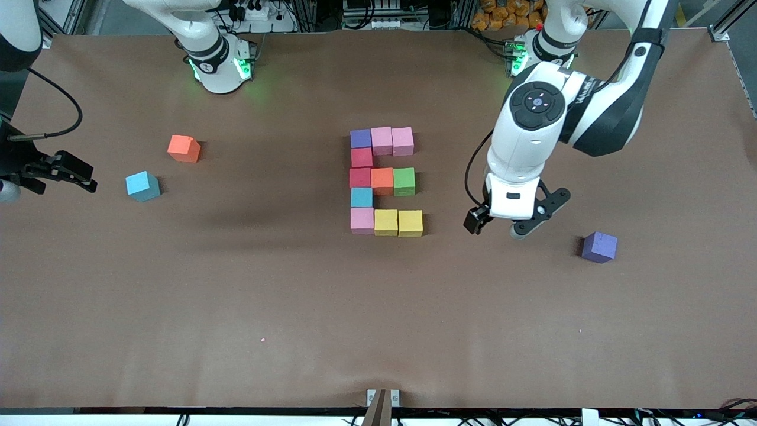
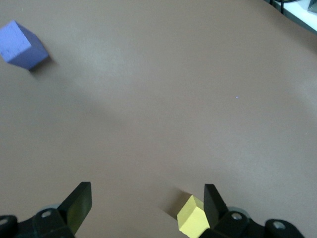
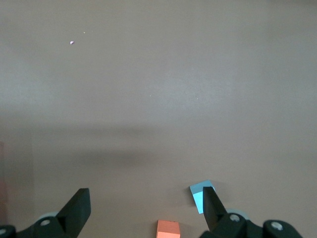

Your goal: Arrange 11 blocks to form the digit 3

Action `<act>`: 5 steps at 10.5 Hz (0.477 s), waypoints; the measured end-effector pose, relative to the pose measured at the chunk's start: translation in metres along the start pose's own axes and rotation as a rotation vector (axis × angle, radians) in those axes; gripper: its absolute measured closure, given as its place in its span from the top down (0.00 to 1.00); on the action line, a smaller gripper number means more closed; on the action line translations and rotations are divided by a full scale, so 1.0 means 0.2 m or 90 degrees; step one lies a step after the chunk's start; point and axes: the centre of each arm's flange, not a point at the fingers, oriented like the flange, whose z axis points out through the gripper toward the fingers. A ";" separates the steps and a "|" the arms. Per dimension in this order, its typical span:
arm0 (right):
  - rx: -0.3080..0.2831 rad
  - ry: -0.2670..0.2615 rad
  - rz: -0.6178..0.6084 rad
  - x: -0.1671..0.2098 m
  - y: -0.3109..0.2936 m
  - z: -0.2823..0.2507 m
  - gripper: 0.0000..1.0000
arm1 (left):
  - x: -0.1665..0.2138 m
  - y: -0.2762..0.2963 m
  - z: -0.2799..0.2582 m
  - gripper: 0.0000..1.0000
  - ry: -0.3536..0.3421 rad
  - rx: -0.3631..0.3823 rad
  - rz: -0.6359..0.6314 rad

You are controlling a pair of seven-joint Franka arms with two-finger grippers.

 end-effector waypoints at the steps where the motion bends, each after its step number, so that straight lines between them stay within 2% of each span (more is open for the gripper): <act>1: 0.000 -0.001 -0.009 0.00 0.00 0.01 1.00 | 0.03 -0.02 -0.02 1.00 0.000 0.004 0.018; 5: 0.000 -0.001 -0.014 0.00 0.00 0.01 1.00 | 0.20 -0.11 -0.12 1.00 -0.017 0.033 0.122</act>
